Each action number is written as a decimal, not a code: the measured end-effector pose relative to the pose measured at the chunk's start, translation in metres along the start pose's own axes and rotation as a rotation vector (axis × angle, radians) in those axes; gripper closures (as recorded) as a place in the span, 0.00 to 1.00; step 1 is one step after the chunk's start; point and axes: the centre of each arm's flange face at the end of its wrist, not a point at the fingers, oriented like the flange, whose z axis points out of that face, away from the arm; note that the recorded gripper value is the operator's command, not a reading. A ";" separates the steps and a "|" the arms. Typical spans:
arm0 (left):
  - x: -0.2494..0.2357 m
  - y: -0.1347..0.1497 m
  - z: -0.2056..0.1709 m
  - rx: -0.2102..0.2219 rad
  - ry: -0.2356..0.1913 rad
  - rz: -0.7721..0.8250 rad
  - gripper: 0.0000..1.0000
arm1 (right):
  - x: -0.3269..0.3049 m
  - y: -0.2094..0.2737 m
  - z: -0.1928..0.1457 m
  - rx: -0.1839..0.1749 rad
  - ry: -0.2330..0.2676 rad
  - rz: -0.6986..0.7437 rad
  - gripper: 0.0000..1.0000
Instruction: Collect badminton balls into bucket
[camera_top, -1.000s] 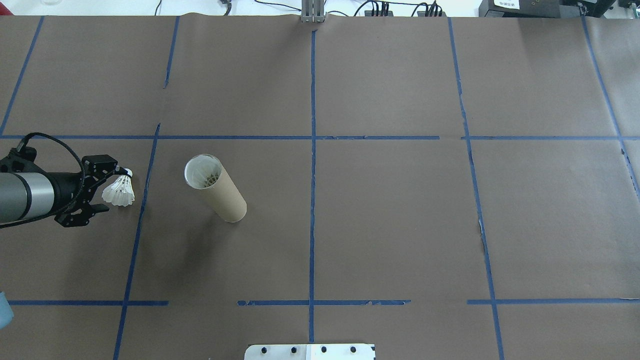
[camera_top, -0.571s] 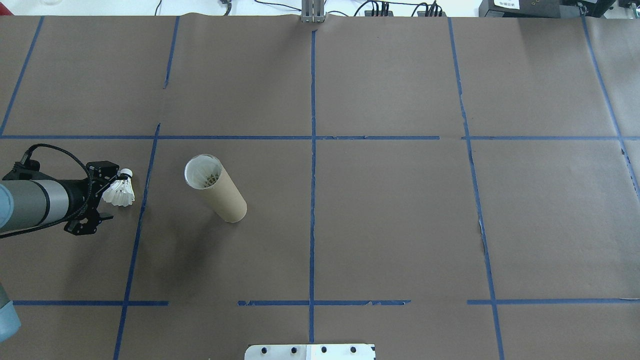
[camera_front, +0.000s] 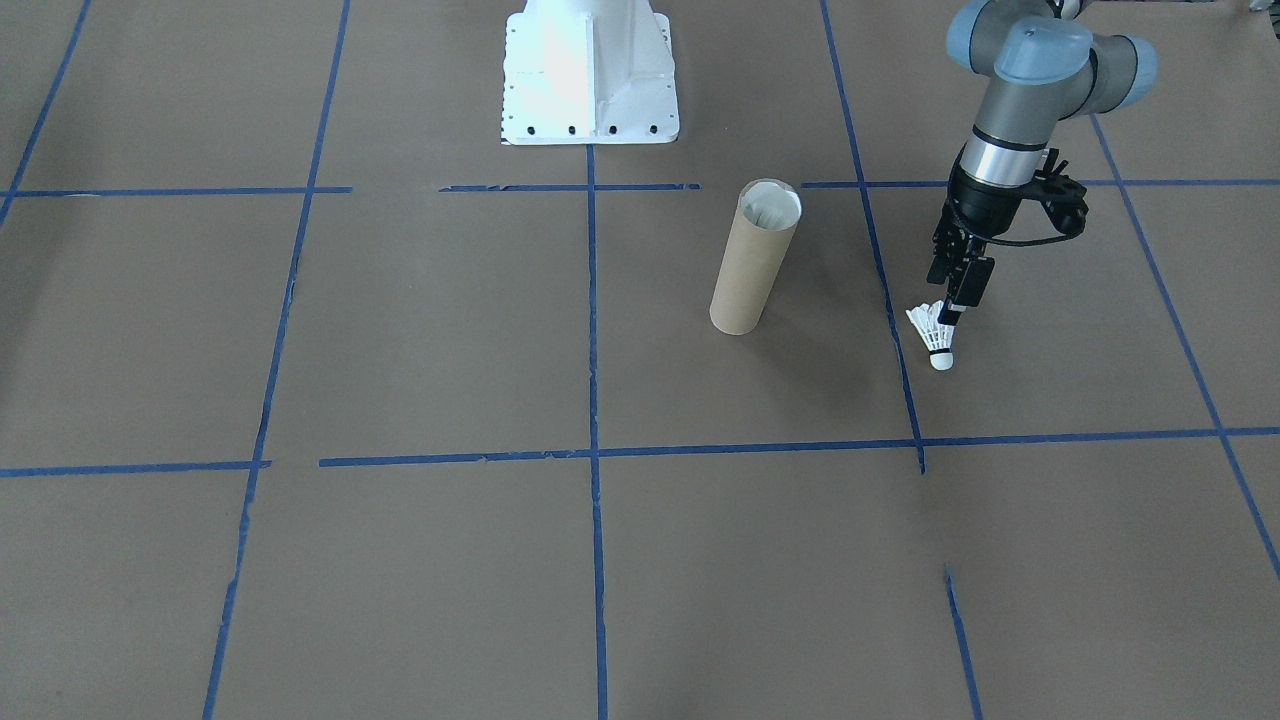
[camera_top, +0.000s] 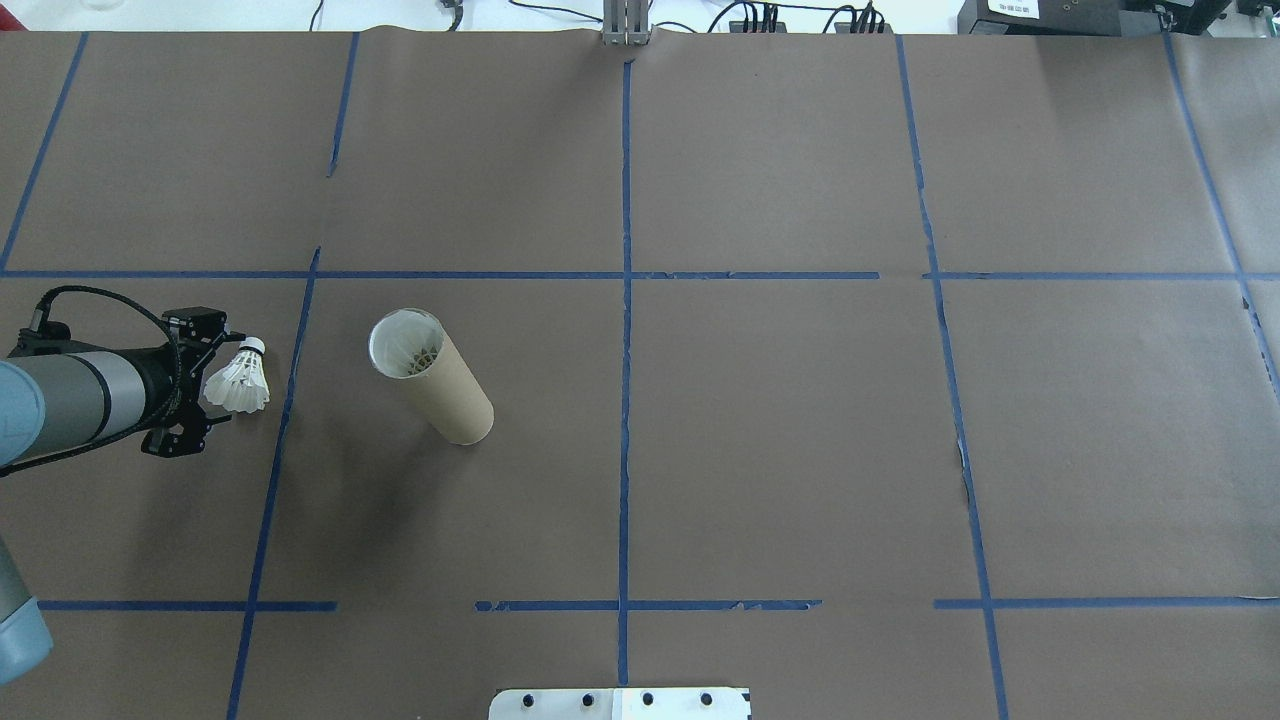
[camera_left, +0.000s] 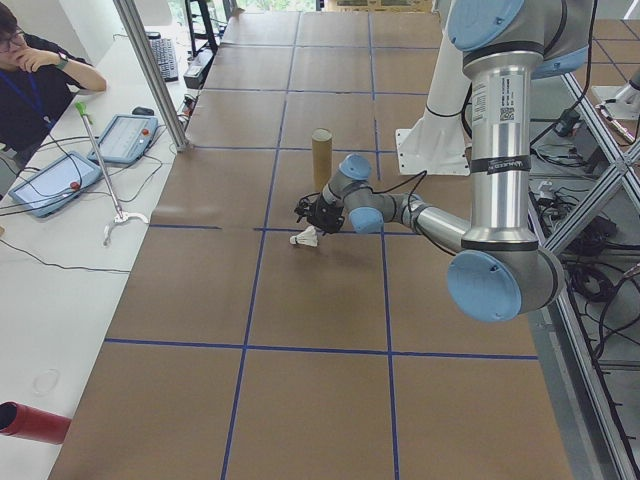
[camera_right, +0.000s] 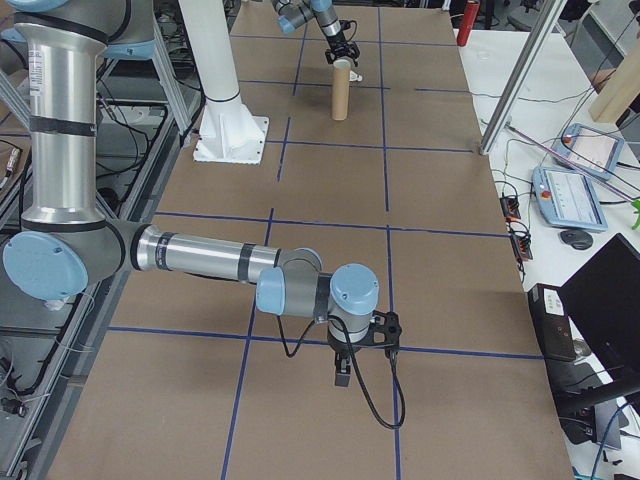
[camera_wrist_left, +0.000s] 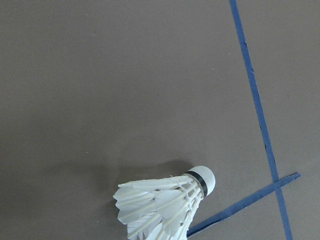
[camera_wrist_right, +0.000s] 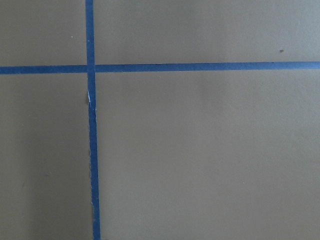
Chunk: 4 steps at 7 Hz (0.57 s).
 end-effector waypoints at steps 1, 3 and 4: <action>0.002 0.002 0.005 0.006 0.008 -0.020 0.32 | 0.000 0.000 0.000 0.000 0.000 0.000 0.00; 0.005 0.005 0.011 0.011 0.013 -0.044 0.48 | 0.000 0.000 0.000 0.000 0.000 0.000 0.00; 0.005 0.004 0.012 0.013 0.014 -0.056 0.56 | 0.000 0.000 0.000 0.000 0.000 0.000 0.00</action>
